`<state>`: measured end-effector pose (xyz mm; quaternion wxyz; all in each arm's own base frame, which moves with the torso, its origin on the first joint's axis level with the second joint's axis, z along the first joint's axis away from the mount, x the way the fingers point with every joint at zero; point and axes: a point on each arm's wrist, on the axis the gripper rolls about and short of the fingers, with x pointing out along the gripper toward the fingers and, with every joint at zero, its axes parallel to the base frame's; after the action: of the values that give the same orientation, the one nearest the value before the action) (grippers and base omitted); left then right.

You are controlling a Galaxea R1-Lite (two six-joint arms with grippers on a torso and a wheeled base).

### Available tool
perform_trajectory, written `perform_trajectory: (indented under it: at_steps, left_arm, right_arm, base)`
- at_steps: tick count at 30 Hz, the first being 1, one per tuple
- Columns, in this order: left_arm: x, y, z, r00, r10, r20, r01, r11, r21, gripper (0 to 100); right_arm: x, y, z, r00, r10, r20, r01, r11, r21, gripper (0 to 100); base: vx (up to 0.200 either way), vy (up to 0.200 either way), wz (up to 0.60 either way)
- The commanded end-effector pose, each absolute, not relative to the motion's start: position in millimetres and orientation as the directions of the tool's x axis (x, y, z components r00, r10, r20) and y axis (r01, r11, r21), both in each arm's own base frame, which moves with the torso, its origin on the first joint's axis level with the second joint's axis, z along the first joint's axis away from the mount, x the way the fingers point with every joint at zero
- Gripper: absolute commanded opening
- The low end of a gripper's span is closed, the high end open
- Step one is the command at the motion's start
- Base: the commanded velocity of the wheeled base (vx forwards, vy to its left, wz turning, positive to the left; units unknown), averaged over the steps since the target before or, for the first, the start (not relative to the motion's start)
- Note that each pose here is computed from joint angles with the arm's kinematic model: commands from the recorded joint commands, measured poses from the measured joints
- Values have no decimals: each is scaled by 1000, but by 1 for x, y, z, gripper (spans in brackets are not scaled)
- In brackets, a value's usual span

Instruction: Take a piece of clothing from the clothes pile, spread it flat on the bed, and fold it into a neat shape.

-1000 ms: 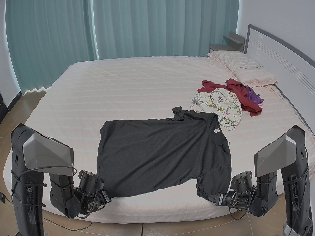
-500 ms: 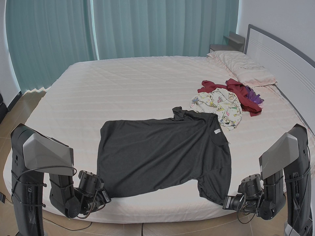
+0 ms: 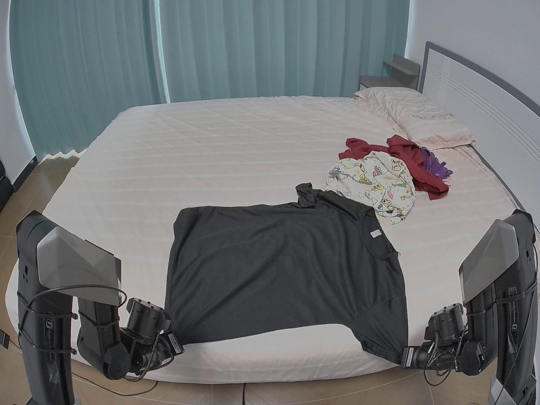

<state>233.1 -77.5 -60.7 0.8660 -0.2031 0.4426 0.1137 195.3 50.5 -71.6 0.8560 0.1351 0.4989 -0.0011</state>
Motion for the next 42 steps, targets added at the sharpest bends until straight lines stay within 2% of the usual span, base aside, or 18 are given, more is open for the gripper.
perform_trajectory:
  at_steps: [1, 7, 12, 20, 30, 31, 32, 33, 42]
  left_arm:
    - [223, -72, -58, 573, 22, -819, -368, 900, -234, 0]
    - [213, -68, -59, 549, 32, -835, -329, 927, -181, 0]
    - [209, -66, -59, 534, 35, -845, -311, 937, -157, 0]
    - [206, -65, -58, 523, 41, -851, -308, 941, -143, 0]
    - [205, -62, -62, 467, 64, -882, -312, 945, -96, 0]
    - [206, -62, -62, 465, 64, -883, -311, 945, -96, 0]
    - [206, -62, -62, 465, 64, -883, -311, 945, -96, 0]
    - [206, -62, -62, 466, 66, -882, -312, 945, -94, 100]
    - [205, -62, -62, 470, 67, -880, -312, 945, -95, 100]
  right_arm:
    - [189, 48, -71, 471, 120, -874, 138, 968, 208, 0]
    - [187, 47, -70, 455, 113, -883, 143, 970, 198, 0]
    - [182, 47, -68, 410, 104, -906, 122, 978, 167, 0]
    - [181, 48, -68, 407, 102, -908, 108, 981, 159, 0]
    - [180, 48, -69, 407, 80, -910, 103, 986, 133, 0]
    - [180, 48, -69, 407, 78, -910, 103, 986, 131, 100]
    - [180, 48, -69, 407, 79, -910, 101, 986, 131, 100]
    - [180, 49, -69, 407, 79, -910, 101, 986, 131, 100]
    - [183, 48, -67, 428, 85, -900, 132, 979, 155, 100]
  base:
    - [0, 0, 0]
    - [0, 0, 0]
    - [0, 0, 0]
    - [0, 0, 0]
    - [0, 0, 0]
    - [0, 0, 0]
    - [0, 0, 0]
    - [0, 0, 0]
    - [0, 0, 0]
